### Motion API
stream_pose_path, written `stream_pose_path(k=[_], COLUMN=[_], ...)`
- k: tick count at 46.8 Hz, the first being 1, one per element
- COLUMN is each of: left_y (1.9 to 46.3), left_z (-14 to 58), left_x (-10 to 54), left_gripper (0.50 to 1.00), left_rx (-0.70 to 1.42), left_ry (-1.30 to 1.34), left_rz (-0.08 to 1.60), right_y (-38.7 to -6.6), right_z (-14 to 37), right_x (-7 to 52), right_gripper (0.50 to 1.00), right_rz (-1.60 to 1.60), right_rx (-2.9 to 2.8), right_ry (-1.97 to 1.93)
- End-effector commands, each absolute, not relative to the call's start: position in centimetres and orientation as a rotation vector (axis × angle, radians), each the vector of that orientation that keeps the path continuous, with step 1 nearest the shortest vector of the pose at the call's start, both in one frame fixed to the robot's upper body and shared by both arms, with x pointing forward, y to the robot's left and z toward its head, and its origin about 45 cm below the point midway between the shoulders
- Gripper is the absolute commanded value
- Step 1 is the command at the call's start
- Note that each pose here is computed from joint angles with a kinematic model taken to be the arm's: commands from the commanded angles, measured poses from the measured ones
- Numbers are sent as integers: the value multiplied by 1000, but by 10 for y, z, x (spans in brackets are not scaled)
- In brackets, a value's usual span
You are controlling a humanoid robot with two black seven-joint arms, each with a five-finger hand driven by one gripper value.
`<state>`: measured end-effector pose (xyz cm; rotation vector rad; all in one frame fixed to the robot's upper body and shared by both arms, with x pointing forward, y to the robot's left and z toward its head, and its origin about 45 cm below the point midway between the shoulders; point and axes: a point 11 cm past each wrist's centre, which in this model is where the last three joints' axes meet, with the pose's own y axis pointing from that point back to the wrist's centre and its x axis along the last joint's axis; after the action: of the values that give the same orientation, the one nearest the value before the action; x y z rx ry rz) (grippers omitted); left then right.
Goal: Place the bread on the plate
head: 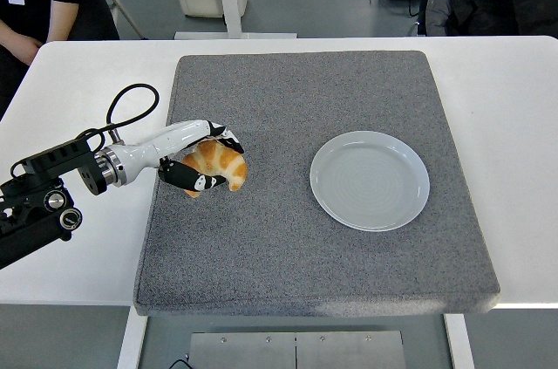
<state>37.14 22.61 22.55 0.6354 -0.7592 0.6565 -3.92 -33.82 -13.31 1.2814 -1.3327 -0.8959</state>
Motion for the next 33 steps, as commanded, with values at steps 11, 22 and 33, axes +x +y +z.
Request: stream_pose_path(k=[11, 22, 33], left_y=[234, 241, 245], left_z=[265, 317, 369], left_x=[390, 412, 429], left_gripper=[500, 500, 500], left_rx=[623, 622, 639], left_ry=[-844, -934, -1010], left_rz=[680, 701, 689], right_y=[-338, -338, -339], right_z=[-133, -133, -133], right_x=[-39, -39, -39], right_gripper=[1000, 1000, 1000], right_rz=[-895, -896, -895], right_rx=[1282, 1282, 1280], right_ry=[-1331, -1333, -1333])
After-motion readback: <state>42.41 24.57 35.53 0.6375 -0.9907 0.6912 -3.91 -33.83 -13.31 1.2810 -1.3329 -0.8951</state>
